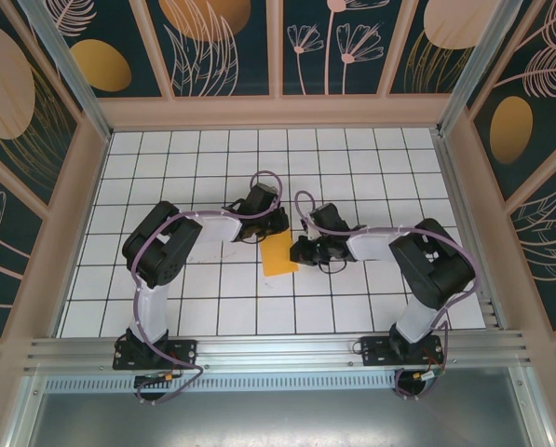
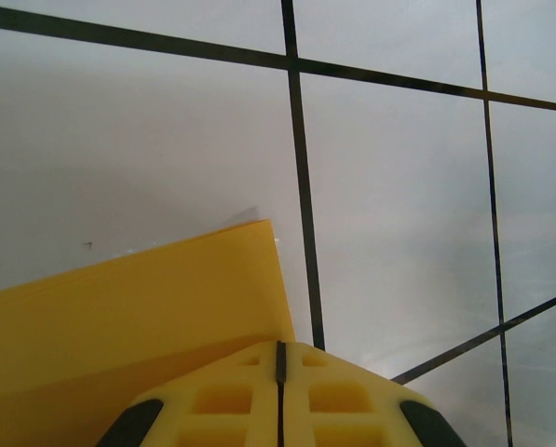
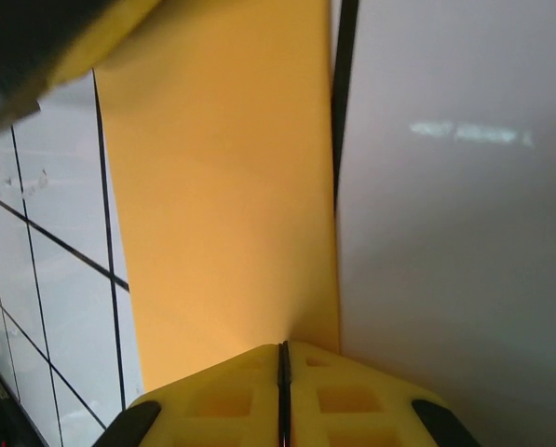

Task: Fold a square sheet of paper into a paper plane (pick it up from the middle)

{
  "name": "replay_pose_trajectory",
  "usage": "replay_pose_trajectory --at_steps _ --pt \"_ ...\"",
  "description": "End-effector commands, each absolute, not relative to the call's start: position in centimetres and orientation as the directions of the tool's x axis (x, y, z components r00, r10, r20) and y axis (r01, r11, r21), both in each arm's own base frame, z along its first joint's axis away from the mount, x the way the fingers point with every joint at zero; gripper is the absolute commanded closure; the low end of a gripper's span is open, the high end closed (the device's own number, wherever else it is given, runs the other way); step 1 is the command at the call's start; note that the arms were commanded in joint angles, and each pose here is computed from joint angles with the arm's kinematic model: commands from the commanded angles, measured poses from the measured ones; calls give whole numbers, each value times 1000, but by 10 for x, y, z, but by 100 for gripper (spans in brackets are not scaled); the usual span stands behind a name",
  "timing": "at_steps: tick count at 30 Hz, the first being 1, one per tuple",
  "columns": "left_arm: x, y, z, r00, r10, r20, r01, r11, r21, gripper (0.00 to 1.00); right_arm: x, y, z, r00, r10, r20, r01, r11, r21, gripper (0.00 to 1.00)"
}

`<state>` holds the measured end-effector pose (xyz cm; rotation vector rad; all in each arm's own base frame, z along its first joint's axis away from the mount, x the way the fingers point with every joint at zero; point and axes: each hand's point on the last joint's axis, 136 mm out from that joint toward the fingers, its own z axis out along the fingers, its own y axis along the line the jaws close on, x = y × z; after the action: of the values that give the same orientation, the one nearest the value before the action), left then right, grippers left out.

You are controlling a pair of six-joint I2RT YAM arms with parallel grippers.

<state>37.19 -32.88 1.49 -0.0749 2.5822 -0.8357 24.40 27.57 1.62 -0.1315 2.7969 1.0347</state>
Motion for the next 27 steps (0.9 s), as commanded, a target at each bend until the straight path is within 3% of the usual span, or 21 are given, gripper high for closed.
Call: replay_pose_trajectory --at_steps 1,4,7,10,15,21,27 --pt "358 -305 -27 -933 -170 -318 1 880 -475 91 192 253 2 -996 -79 -28 -80 792 606 88" --pt "363 -310 -12 -927 -167 -335 20 872 -489 90 194 251 17 -995 -71 -65 -96 787 609 88" --pt "372 -318 23 -906 -180 -383 54 849 -526 81 222 254 51 -980 -15 -197 -135 779 612 86" --pt "382 -318 73 -864 -220 -454 83 825 -560 67 256 246 76 -940 82 -330 -136 799 586 80" --pt "382 -288 121 -804 -312 -506 58 806 -589 49 296 245 89 -890 120 -440 -151 834 531 70" --pt "364 -236 121 -764 -413 -496 -57 809 -585 36 313 269 74 -907 50 -418 -186 843 505 68" --pt "337 -206 96 -738 -491 -462 -162 794 -585 22 297 290 43 -939 -38 -342 -212 847 487 74"
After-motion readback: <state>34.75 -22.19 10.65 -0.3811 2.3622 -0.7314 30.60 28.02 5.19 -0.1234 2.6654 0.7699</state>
